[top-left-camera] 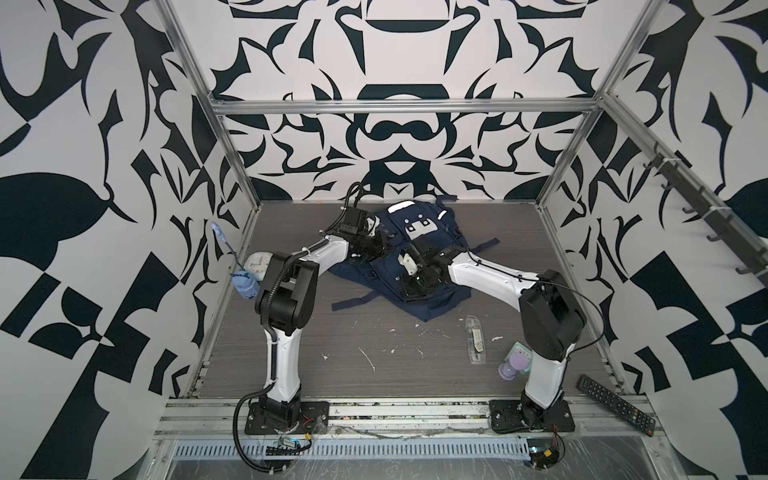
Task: Pack the student bag
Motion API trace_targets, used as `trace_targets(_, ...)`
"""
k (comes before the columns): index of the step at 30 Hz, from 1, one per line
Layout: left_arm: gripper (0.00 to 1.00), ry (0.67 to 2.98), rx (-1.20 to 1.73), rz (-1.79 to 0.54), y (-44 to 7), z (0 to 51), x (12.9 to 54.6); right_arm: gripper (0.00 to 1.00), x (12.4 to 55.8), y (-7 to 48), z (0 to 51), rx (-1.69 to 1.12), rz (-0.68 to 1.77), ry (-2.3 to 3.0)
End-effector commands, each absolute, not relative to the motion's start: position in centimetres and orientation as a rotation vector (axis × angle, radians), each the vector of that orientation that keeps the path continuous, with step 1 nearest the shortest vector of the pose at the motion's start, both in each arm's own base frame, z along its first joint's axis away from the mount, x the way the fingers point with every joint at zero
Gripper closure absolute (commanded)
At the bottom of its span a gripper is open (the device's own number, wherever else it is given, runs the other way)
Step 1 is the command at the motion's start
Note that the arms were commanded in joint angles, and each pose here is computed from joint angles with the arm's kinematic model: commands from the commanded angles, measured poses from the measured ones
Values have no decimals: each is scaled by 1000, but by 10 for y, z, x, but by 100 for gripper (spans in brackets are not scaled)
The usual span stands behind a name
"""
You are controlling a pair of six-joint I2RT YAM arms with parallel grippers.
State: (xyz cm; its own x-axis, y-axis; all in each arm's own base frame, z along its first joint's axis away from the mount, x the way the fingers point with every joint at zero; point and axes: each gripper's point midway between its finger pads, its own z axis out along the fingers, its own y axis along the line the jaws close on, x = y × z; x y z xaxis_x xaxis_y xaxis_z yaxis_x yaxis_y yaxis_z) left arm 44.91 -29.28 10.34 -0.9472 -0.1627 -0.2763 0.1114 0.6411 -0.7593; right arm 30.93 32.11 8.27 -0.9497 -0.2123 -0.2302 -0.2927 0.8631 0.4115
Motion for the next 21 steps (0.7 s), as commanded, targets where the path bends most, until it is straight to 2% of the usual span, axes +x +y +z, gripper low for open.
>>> trace_targets(1,100,2587,-38,-1286,-305,102,426,100,346,369,133,-343,882,2637)
trace_targets(5,100,2584,-62,-1267,-298,101,427,100,345,376,142,-320,904,2611)
trace_targets(11,100,2556,-168,-1256,-271,98,435,100,334,354,144,-321,846,2611)
trace_targets(21,100,2480,-306,-1280,-254,99,445,100,307,324,103,-326,720,2719)
